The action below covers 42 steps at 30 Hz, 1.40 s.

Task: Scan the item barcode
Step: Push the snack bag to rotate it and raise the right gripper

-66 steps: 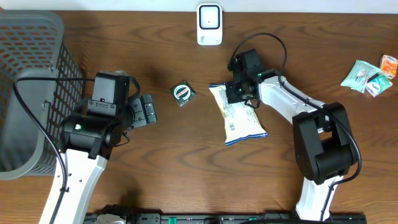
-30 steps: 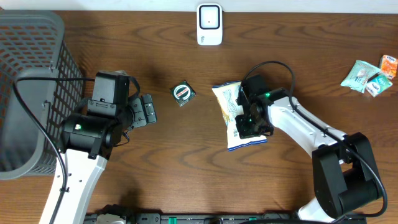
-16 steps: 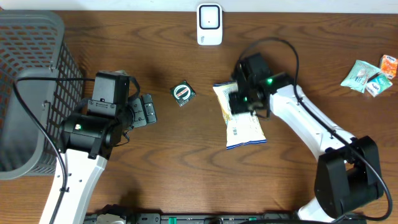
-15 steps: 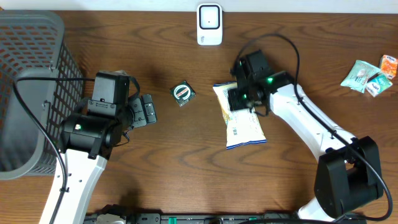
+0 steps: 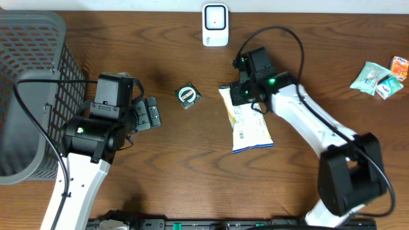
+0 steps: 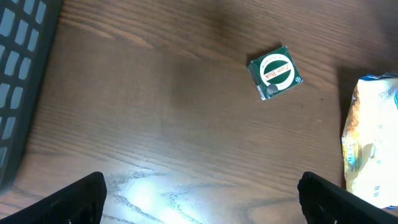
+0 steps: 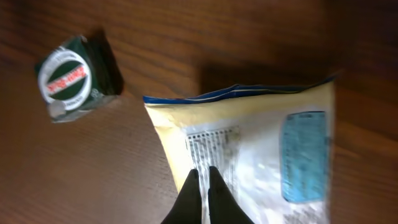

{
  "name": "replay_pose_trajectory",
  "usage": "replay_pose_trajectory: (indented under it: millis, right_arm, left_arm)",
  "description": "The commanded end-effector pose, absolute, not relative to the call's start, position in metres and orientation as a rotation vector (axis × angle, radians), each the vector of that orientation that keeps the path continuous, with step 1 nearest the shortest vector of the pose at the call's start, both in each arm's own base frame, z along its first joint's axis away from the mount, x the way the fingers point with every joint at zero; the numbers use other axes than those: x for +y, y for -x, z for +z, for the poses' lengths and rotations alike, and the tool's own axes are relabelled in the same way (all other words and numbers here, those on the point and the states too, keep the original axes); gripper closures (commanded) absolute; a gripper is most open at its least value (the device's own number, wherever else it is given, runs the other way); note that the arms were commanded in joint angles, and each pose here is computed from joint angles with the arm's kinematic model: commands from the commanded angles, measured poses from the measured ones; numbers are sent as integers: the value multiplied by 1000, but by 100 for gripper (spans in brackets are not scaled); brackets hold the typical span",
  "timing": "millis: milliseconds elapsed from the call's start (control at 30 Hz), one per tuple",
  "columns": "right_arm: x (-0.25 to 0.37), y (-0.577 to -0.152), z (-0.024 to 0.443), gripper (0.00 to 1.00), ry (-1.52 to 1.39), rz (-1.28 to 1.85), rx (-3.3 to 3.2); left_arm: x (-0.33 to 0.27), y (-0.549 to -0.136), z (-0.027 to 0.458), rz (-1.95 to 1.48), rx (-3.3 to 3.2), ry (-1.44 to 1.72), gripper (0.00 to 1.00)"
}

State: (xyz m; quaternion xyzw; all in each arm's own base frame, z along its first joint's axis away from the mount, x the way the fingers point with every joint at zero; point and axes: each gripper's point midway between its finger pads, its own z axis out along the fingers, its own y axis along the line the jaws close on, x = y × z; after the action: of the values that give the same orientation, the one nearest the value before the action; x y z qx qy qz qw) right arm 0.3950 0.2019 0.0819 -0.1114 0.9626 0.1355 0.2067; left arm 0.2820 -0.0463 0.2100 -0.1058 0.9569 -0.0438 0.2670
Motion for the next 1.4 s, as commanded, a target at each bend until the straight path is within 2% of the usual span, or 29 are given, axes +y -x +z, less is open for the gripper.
replay_pose_trajectory:
  millis: [0,200,300,533,633,767,1033,1267,1367]
  right_arm:
    - [212,-394,52,98,333,348,2729]
    - [243,-392,10,98,403,371,2742]
    - [253,-388,7,99,415,381,2740]
    - [254,-401,64,98,405,385,2646]
    - [232,-402,100,96,397,312,2606]
    - [201,-390,113,92,365,196,2650]
    - [167,-332,75,96,395,68,2922]
    - [151,-301,15,96,404,31,2994]
    - [147,-294,6,96,405,26,3005]
  left_arm:
    - [-46,-283,213,-126,2575,299,2]
    - [-47,-284,213,-126,2574,299,2]
    - [-47,-284,213,-126,2574,299,2]
    - [-47,-284,213,-126,2574,299,2]
    - [-47,-284,213,-126,2574,299,2]
    - [-46,-283,213,-126,2575,299,2]
    - [-46,-283,213,-126,2575,299,2]
    - [-46,-283,213,-126,2575,299,2]
    - [-47,-283,213,-126,2575,298,2]
